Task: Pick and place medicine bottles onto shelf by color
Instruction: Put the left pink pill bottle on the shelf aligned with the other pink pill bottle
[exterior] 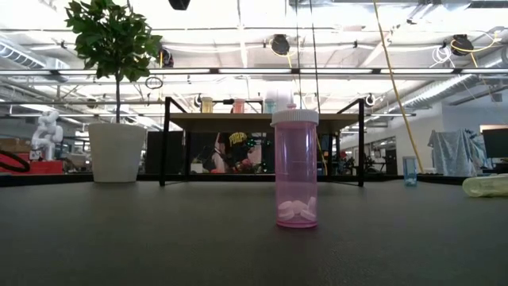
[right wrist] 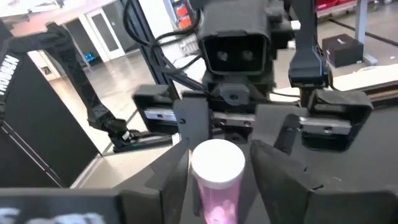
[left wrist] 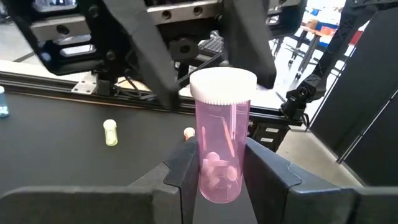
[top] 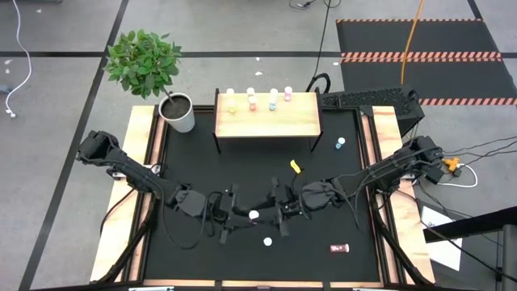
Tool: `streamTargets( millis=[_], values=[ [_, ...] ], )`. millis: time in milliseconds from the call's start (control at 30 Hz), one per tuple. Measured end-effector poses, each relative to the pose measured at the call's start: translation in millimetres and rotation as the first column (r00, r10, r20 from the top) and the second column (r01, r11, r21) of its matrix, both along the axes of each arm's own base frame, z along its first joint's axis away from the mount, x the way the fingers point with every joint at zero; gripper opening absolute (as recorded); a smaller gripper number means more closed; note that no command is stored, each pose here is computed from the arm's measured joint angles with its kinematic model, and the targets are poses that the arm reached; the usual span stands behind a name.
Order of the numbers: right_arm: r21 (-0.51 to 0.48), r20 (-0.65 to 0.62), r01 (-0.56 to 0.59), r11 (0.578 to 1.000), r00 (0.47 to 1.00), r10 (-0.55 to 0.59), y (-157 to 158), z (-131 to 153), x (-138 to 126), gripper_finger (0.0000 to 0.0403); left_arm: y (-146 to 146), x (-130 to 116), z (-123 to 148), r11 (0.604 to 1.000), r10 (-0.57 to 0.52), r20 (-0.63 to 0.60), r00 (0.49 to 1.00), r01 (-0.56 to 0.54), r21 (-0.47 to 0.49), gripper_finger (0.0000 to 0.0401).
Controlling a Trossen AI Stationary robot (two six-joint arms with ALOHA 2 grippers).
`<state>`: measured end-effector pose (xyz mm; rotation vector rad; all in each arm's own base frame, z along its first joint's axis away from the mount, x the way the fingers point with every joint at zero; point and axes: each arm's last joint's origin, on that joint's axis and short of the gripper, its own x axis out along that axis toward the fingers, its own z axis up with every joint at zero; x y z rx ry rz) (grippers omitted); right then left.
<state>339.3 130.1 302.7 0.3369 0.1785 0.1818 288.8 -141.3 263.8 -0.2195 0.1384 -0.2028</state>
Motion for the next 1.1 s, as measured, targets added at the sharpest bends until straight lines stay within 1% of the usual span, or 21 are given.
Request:
streamTargets(
  millis=[233, 433, 533, 600, 667, 733, 867, 967, 1100],
  values=[
    [-0.002, -0.018, -0.011, 1.0, 1.0, 0.011, -1.7, -1.8, 0.4, 0.0136, 0.1, 0.0, 0.1, 1.0, 0.003, 0.0, 1.0, -0.003, 0.0, 0.0115],
    [-0.002, -0.018, -0.01, 1.0, 1.0, 0.01, -2.0, -1.7, 0.5, 0.0114, 0.2, -0.1, 0.2, 0.999, 0.009, -0.007, 1.0, -0.009, -0.033, 0.0116],
    [-0.008, -0.024, -0.005, 1.0, 1.0, 0.005, -3.3, -2.4, 0.9, 0.011, 0.7, 0.0, 0.3, 0.999, 0.026, -0.008, 1.0, -0.027, -0.042, 0.0127],
    [-0.015, -0.033, 0.001, 1.0, 0.999, -0.002, -5.9, -3.2, 1.5, 0.0112, 1.8, 0.5, 0.1, 0.998, 0.042, -0.013, 0.999, -0.043, -0.054, 0.0146],
    [-0.02, -0.043, 0.011, 1.0, 0.999, -0.011, -9.4, -2.5, 0.9, 0.0114, 3.9, 1.4, 0.1, 0.997, 0.058, -0.014, 0.998, -0.059, -0.057, 0.0174],
    [-0.027, -0.053, 0.025, 0.999, 0.998, -0.026, -14.5, -2.6, 1.5, 0.0114, 7.2, 2.9, 0.4, 0.995, 0.083, -0.012, 0.997, -0.083, -0.059, 0.0209],
    [-0.092, -0.08, 0.052, 0.994, 0.995, -0.059, -30.0, 0.9, -1.8, 0.0113, 22.2, 9.0, -1.4, 0.991, 0.134, -0.023, 0.991, -0.135, -0.022, 0.0287],
    [-0.166, -0.094, 0.09, 0.982, 0.99, -0.107, -52.8, 10.3, -8.7, 0.0115, 39.1, 14.8, -2.0, 0.98, 0.195, -0.035, 0.98, -0.196, -0.039, 0.0338],
    [-0.289, -0.104, 0.161, 0.944, 0.975, -0.198, -97.5, 26.3, -23.9, 0.0117, 64.9, 21.4, -4.6, 0.957, 0.286, -0.068, 0.956, -0.289, -0.032, 0.0379]
  ],
)
